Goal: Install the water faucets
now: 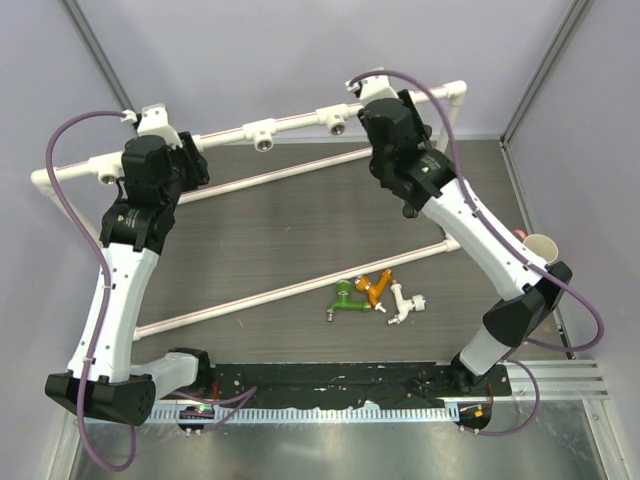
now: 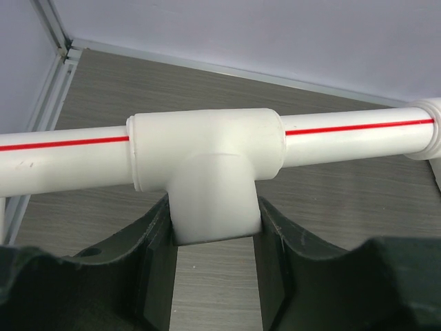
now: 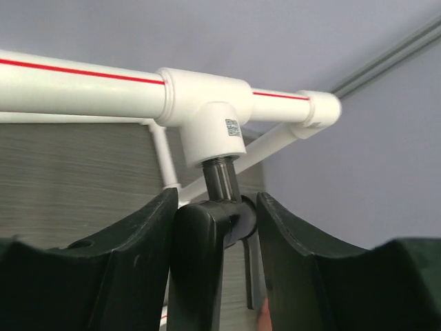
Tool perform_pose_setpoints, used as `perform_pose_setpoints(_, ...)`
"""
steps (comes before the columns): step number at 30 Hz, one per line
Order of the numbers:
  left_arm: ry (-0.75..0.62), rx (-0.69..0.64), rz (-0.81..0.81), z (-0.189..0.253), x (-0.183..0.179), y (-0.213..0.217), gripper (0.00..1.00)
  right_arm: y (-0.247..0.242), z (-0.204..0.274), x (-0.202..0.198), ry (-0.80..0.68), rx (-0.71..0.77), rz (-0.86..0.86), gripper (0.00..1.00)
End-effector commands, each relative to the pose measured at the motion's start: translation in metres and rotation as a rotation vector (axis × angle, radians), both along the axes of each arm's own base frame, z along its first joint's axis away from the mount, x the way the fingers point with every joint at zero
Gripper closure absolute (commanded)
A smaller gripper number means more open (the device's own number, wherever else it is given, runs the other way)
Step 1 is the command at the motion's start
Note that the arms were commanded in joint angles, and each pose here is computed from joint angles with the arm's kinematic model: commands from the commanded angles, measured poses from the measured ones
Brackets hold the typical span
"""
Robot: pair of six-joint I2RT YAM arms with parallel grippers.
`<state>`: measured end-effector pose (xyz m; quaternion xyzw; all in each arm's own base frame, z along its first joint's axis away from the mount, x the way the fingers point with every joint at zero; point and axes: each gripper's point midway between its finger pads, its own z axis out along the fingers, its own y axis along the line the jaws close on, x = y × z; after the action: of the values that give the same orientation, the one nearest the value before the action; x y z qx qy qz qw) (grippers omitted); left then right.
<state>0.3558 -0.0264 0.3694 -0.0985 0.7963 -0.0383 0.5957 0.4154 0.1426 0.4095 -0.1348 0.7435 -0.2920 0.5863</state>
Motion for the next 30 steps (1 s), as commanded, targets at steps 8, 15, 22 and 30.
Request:
perform_pose_setpoints(8,-0.116,0.027,0.205,0.034,-0.002,0.045,1.00,-0.069,0.012,0.007,0.004,0.647,0.141,0.83)
perform_pose_setpoints(15,-0.114,0.034,0.212,0.034,-0.002,0.046,1.00,-0.062,0.022,0.011,0.019,0.893,0.274,0.99)
perform_pose_setpoints(22,-0.120,0.034,0.212,0.036,-0.004,0.047,1.00,-0.096,0.018,0.018,-0.011,1.127,0.282,0.99)
perform_pose_setpoints(30,-0.118,0.027,0.205,0.035,-0.002,0.045,1.00,-0.086,0.044,-0.012,-0.087,0.915,0.316,0.68)
